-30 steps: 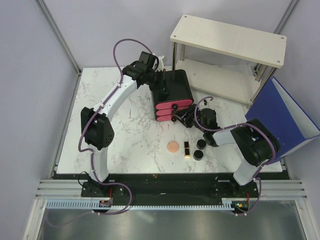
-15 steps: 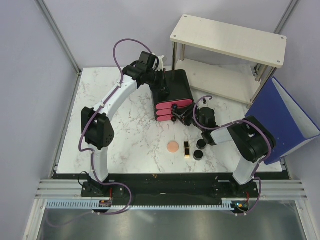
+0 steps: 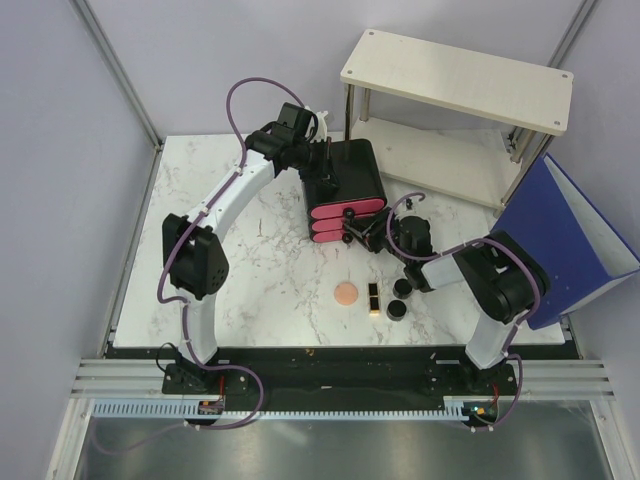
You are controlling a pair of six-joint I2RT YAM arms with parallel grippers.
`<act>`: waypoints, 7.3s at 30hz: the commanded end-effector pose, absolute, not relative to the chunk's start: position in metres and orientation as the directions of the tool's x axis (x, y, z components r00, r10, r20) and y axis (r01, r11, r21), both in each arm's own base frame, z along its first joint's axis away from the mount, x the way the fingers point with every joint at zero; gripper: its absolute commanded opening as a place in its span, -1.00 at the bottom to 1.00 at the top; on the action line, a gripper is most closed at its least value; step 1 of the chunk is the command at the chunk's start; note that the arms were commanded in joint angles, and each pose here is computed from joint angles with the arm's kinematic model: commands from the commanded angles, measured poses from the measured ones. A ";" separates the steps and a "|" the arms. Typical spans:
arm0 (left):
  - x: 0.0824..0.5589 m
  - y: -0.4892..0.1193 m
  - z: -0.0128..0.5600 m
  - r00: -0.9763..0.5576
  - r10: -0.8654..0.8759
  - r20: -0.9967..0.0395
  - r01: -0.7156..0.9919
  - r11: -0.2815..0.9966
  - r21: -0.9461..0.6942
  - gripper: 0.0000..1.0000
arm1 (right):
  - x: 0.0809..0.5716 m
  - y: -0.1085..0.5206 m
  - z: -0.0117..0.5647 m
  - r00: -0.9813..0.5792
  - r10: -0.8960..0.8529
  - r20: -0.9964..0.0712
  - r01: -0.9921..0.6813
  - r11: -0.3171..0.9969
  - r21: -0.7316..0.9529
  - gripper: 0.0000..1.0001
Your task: Organize the makeup
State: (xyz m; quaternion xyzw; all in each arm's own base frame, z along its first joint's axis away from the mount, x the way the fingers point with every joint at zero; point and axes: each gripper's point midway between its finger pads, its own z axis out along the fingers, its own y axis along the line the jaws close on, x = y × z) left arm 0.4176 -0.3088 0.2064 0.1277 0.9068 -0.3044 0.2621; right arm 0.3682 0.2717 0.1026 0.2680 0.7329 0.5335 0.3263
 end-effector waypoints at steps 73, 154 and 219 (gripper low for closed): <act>0.392 -0.289 0.142 -0.909 0.146 -0.390 0.318 0.848 -0.424 -0.97 | 0.211 0.115 0.092 -0.720 0.236 -0.653 0.084 0.963 0.255 0.52; 0.387 -0.276 0.124 -0.925 0.156 -0.347 0.298 0.864 -0.406 -0.96 | 0.341 0.277 0.130 -0.688 0.051 -0.724 -0.205 0.943 0.261 -0.55; 0.383 -0.275 0.109 -0.945 0.147 -0.293 0.266 0.866 -0.423 -0.97 | 0.181 0.161 0.017 -0.894 0.012 -0.448 -0.066 0.985 0.158 0.37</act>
